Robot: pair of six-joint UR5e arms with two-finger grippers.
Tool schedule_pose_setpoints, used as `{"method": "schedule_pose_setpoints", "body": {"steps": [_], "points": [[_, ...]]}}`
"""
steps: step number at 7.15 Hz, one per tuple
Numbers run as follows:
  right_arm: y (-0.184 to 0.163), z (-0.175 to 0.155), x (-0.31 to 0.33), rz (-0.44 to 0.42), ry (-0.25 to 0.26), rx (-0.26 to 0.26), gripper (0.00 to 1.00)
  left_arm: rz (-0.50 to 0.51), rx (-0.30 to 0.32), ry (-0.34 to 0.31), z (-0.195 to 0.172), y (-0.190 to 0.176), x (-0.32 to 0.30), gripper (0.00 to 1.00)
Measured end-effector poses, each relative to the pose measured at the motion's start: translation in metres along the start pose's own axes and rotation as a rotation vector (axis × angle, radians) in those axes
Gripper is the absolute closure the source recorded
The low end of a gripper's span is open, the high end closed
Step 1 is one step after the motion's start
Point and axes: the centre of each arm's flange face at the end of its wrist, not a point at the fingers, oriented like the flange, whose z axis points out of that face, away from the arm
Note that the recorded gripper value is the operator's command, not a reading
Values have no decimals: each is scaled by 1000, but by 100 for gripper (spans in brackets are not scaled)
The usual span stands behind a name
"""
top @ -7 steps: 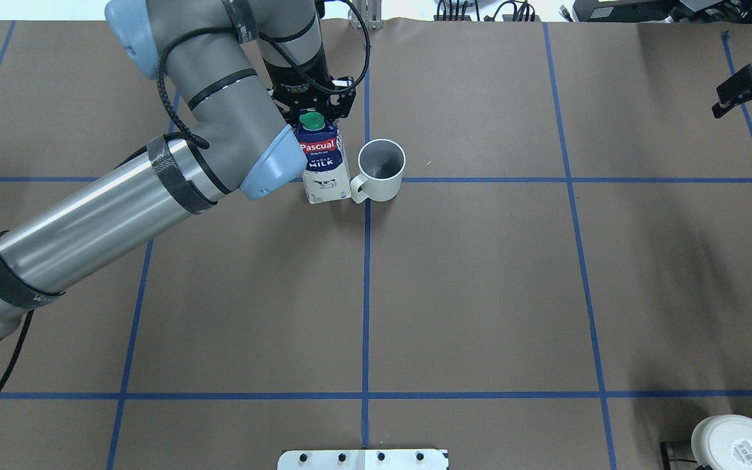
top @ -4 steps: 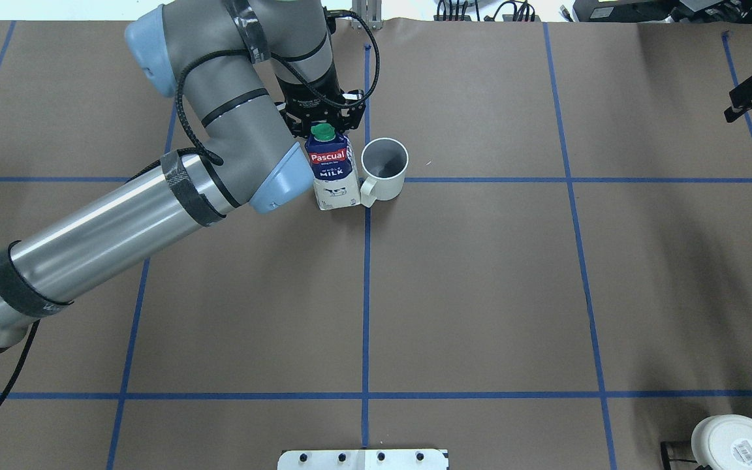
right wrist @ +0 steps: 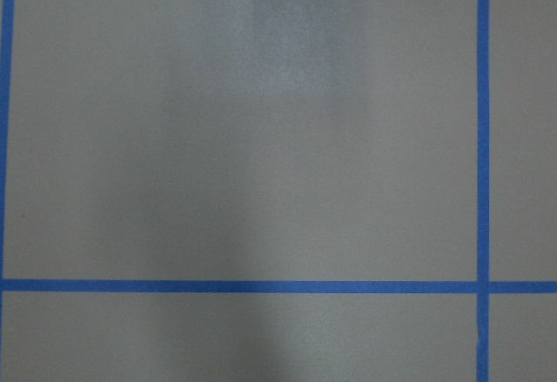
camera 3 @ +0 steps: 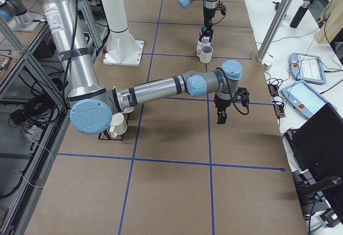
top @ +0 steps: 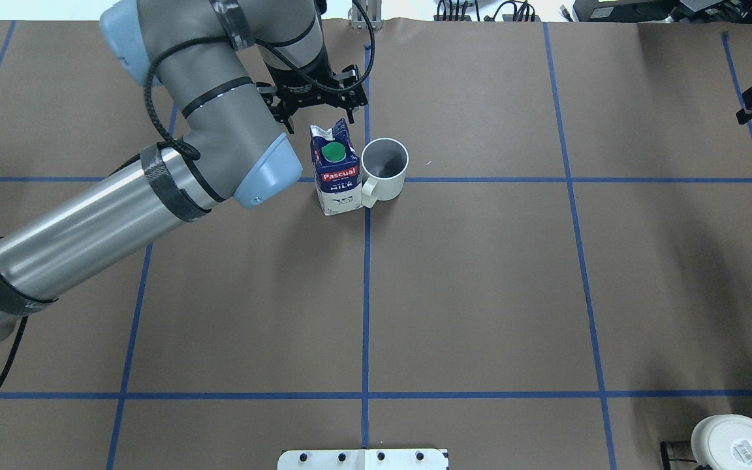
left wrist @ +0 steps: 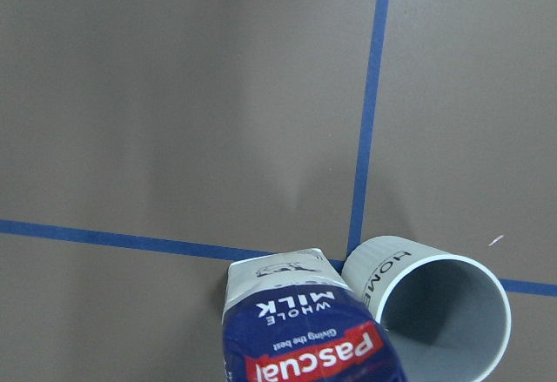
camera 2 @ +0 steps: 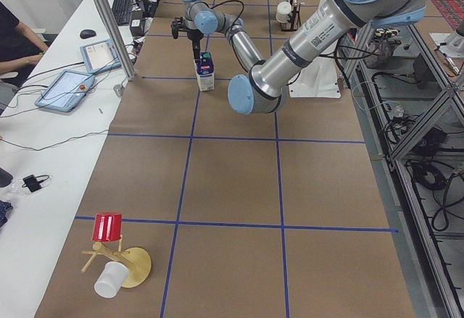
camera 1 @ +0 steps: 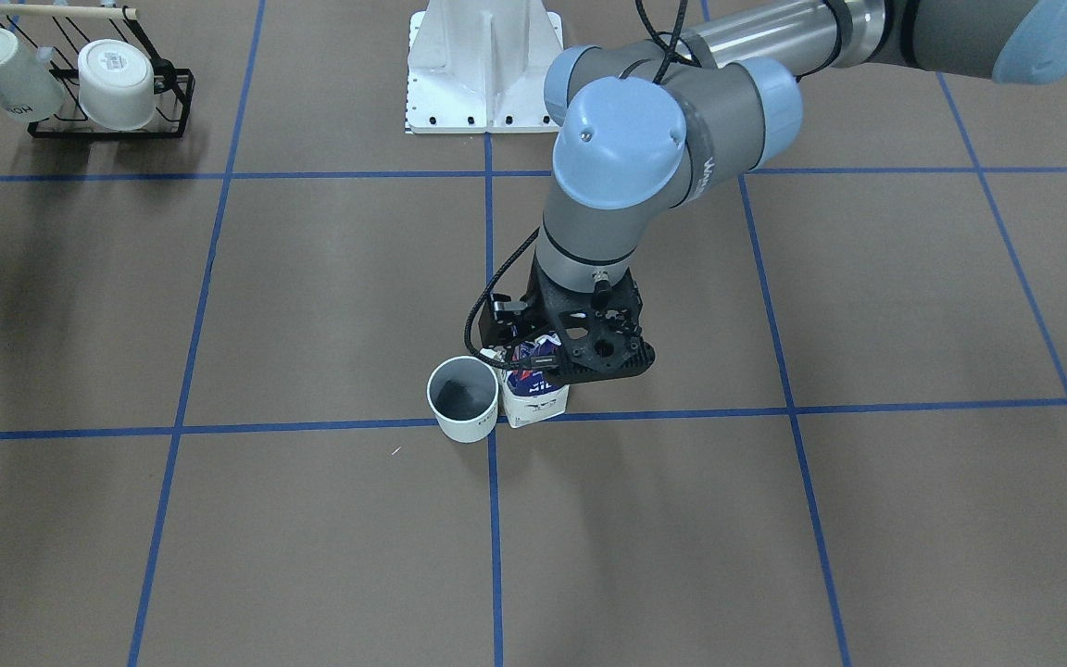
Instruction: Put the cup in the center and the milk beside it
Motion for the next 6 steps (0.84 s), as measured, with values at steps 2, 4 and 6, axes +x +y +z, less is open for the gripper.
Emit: {"method": "schedule_pose_setpoints", "body": {"steps": [2,4,6], "points": [[4,-4,19,12,2,6,0,64,62,6,-49,3,-84,1],[16,1,54,-24,14,-14,0,184,95,-36,-89,-16,-209,1],[26,6,102,-39,24,-33,0,252,81,-120,-109,-44,-357,1]]}}
